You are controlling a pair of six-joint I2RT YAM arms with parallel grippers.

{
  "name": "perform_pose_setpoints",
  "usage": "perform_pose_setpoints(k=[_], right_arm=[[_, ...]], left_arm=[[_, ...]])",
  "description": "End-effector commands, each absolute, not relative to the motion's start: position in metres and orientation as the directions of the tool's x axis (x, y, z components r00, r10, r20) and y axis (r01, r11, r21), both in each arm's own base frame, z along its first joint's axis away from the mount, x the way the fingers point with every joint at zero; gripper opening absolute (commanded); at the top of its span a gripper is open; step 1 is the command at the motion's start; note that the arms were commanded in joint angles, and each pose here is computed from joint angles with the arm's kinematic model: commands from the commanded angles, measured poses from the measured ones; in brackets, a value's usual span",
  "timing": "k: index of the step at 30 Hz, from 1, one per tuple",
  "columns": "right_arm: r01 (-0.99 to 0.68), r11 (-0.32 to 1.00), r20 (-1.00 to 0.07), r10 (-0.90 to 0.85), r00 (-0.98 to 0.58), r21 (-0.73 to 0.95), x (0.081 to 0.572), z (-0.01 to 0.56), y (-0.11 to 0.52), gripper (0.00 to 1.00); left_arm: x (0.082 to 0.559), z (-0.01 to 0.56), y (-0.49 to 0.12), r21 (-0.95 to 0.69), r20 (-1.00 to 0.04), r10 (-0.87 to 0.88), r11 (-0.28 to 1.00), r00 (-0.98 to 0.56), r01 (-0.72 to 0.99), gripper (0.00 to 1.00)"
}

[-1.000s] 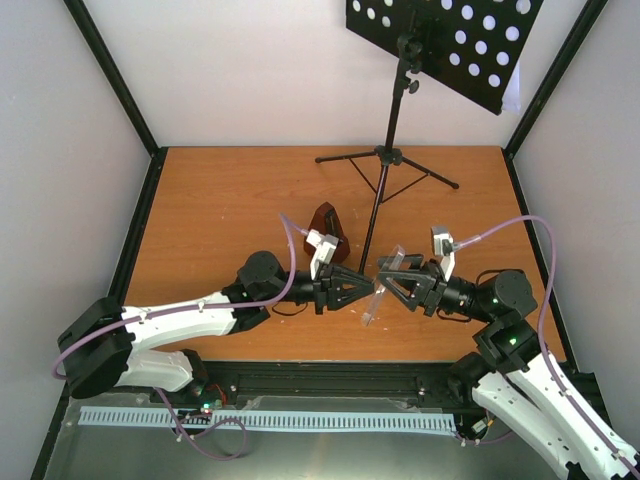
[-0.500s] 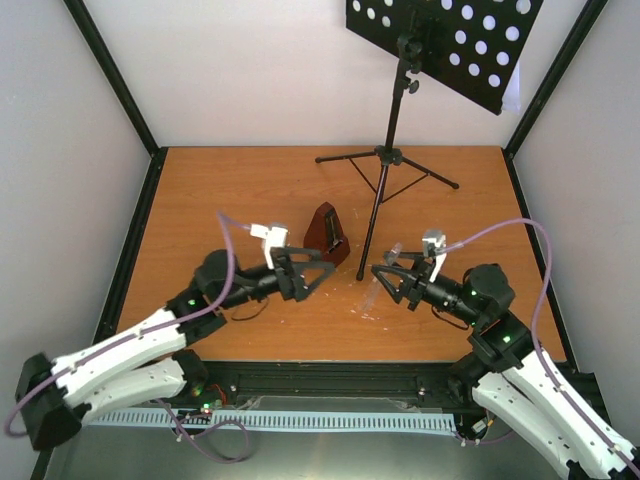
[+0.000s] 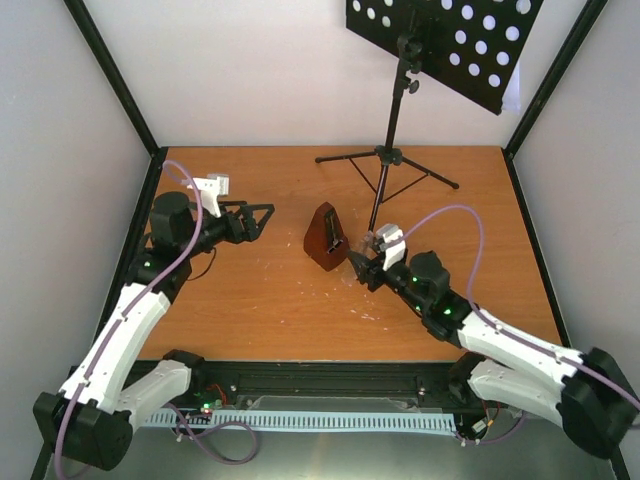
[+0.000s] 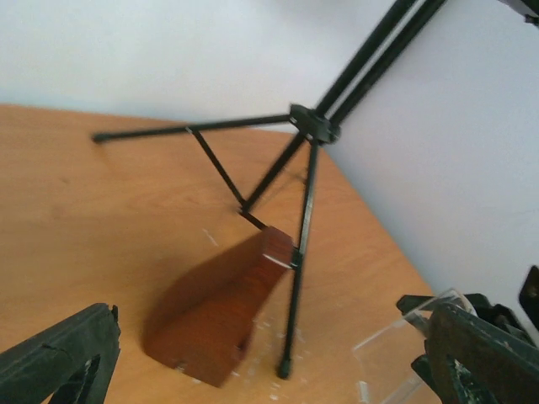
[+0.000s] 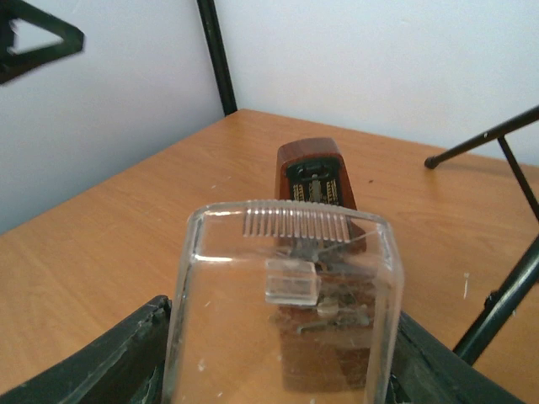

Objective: Pack up the instrument practice props

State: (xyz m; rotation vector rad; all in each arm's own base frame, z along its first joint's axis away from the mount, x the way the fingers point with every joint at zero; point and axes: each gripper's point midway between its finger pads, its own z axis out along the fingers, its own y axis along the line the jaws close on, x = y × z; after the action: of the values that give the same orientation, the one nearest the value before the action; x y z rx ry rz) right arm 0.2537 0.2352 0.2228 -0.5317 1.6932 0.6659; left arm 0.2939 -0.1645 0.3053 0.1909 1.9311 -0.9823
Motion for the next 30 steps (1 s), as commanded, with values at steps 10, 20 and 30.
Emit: perform_pose_setpoints(k=[10, 20, 30], right_arm=[[-0.649, 0.757, -0.995, -0.013, 0.094, -0.071, 0.303, 0.227, 0.278, 0.49], [-0.633, 0.764, -0.985, -0.020, 0.169, -0.124, 0.324, 0.215, 0.295, 0.50], [-0.673, 0.730, -0.987, -0.017, 0.161, -0.122, 0.335, 0.207, 0.298, 0.50]], left_arm=[[0.314, 0.303, -0.087, -0.133, -0.955, -0.053, 0.955, -0.291, 0.264, 1.00], [0.321, 0.288, -0.089, -0.126, -0.941, -0.030, 0.956, -0.338, 0.265, 0.99], [0.321, 0.285, -0.090, -0.119, -0.939, -0.021, 0.956, -0.344, 0.267, 1.00]])
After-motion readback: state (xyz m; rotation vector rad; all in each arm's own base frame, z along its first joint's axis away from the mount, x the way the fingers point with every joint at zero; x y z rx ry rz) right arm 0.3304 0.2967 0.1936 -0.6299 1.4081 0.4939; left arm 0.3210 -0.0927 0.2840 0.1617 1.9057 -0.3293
